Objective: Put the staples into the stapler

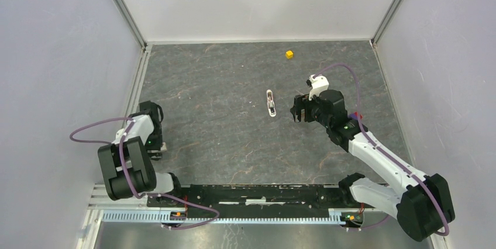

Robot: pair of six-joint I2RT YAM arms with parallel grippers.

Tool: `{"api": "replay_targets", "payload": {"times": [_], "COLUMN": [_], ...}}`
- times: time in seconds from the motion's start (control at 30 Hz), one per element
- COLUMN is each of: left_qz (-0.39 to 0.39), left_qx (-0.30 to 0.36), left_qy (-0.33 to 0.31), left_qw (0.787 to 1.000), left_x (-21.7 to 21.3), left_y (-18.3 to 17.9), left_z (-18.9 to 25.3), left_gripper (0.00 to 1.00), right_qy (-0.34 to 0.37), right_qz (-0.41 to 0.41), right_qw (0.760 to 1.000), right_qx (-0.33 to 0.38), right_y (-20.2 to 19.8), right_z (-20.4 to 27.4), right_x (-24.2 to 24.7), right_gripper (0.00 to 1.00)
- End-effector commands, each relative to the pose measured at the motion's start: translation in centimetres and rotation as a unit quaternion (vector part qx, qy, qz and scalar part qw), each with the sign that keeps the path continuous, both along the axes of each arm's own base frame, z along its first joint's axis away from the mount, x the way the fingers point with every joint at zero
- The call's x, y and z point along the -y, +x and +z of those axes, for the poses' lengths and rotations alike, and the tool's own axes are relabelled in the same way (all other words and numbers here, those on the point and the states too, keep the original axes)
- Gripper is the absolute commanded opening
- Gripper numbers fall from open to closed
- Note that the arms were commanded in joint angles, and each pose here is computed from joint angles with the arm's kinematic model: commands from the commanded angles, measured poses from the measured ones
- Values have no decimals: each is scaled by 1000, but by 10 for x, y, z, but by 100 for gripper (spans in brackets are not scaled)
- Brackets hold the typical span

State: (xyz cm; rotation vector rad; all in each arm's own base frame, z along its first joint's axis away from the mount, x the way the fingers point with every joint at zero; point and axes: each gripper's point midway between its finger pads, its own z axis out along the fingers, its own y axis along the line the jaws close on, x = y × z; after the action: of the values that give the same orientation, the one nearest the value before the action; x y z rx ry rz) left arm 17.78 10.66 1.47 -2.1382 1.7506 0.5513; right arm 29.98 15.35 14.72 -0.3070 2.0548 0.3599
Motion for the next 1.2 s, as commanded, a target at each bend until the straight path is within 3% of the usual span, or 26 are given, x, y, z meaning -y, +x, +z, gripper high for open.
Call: {"api": "replay_targets", "payload": {"times": [0.0,0.3,0.5,0.7,0.83,1.03,1.17], "left_qz": [27,23,-21,-135,-253,-370,-389], "left_qx": [24,20,18,36,31,4,0], "left_qy": [21,12,-22,-13,2,7,4], "left_qw": [999,999,999,990,967,929,921], "left_x": [-12,-9,8,47,105,189,229], "left_y": [16,18,29,67,87,85,73], "left_z": [7,2,-7,11,23,33,39], "left_gripper": [79,55,41,41,40,39,43], "right_qy": [26,33,29,29,28,19,14], "right_qz": [12,12,12,13,12,7,3], "right_qw": [999,998,999,998,999,999,999], "right_qx": [34,46,44,46,45,44,43], "right_y": [4,1,0,1,1,-1,-3], "right_z": [28,34,27,25,21,16,11], "right_x": [-10,-8,-7,-7,-7,-2,1], "right_gripper": [81,82,83,83,84,85,86]}}
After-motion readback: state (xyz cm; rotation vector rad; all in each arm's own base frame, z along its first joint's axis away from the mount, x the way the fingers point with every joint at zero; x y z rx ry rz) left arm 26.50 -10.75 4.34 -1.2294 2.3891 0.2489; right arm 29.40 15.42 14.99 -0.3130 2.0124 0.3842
